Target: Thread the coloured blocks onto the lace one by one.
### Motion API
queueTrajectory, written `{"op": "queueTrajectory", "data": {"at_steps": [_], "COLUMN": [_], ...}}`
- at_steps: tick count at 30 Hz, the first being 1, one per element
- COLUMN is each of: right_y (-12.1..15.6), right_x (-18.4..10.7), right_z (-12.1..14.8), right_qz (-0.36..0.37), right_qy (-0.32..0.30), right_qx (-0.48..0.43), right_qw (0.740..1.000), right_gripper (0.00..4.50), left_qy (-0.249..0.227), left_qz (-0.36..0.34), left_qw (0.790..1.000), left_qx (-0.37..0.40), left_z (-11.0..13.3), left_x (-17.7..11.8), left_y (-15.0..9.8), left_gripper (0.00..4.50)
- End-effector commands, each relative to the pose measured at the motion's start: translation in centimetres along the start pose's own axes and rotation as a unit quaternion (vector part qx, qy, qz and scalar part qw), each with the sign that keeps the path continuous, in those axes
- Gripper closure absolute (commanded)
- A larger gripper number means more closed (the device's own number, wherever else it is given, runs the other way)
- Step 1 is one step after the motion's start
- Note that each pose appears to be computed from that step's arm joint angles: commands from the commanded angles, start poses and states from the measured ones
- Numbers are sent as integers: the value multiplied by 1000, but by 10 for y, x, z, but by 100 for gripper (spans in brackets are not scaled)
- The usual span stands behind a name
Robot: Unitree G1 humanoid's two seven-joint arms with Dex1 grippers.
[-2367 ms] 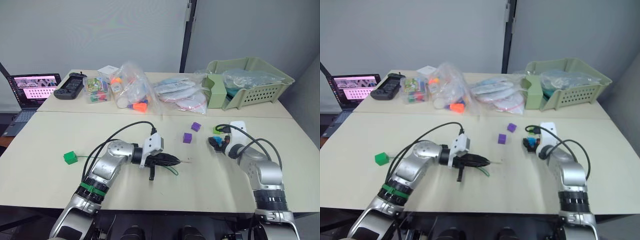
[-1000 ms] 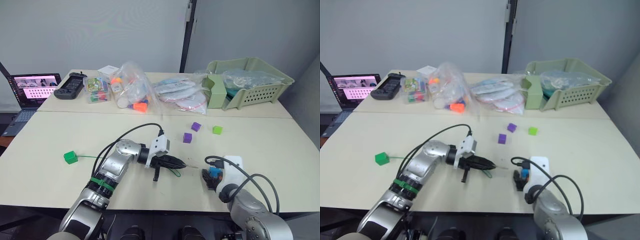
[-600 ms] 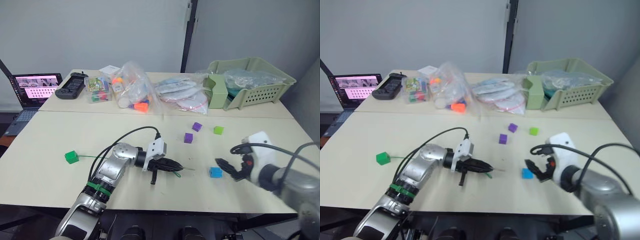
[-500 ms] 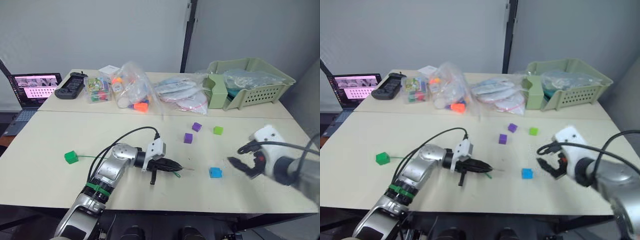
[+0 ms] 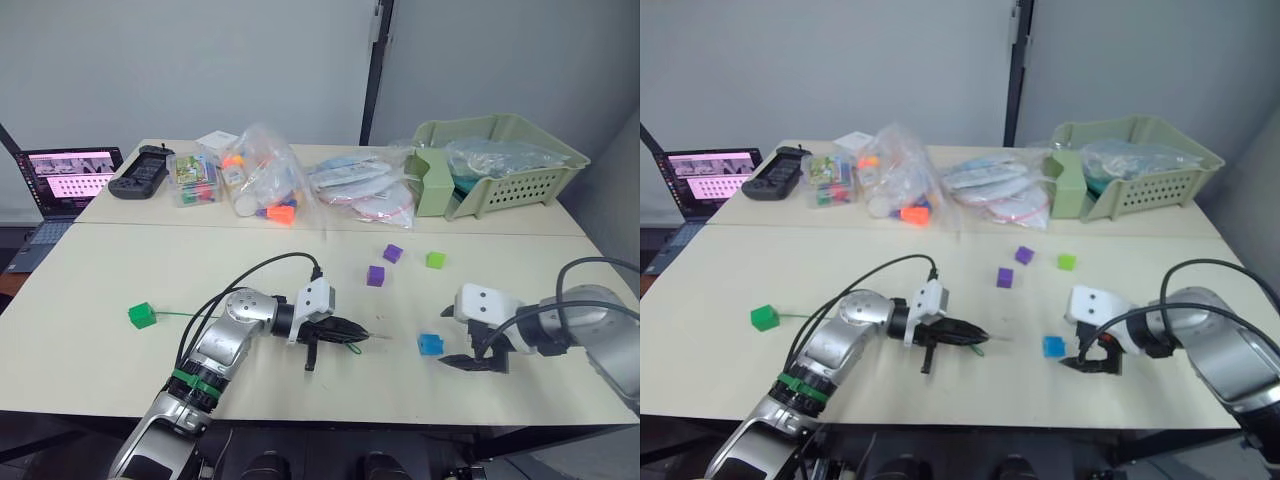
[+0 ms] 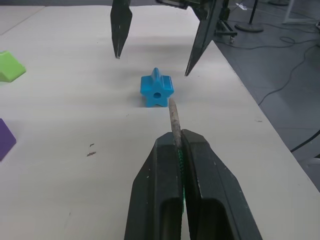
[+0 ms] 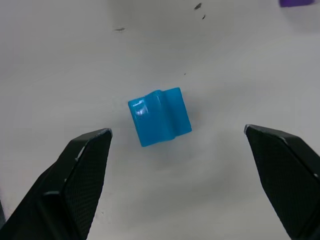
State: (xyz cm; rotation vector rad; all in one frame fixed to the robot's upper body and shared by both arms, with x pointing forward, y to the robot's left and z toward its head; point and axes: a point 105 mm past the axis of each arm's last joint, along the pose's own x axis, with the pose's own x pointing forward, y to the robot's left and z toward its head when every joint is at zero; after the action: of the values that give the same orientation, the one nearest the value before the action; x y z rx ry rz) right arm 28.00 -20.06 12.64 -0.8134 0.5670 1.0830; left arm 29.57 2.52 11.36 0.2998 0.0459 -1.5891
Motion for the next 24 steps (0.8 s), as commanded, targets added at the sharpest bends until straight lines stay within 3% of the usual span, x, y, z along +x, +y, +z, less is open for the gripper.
{"op": "queueTrajectory", "data": {"at_steps": [1, 7, 11, 17, 24], "right_y": [-6, -7, -7, -6, 5], "right_x": [7, 18, 20, 19, 24], "right_z": [-2, -4, -1, 3, 16], "right_qz": [5, 26, 33, 37, 57], "right_qy": [22, 33, 30, 29, 11], "right_qx": [-41, -61, -63, -66, -42], "right_qw": [999, 997, 997, 997, 997], "right_gripper": [2, 2, 110, 317, 317], "left_qy": [-2, 5, 7, 19, 14], "left_qz": [2, 2, 0, -2, -1], "left_qw": [1000, 1000, 1000, 999, 999], "left_qx": [25, 29, 29, 41, 31], "left_z": [9, 7, 5, 3, -1], "left_x": [1, 1, 5, 19, 33], "left_y": [0, 0, -1, 1, -2], "left_gripper": [450, 450, 450, 450, 450]}}
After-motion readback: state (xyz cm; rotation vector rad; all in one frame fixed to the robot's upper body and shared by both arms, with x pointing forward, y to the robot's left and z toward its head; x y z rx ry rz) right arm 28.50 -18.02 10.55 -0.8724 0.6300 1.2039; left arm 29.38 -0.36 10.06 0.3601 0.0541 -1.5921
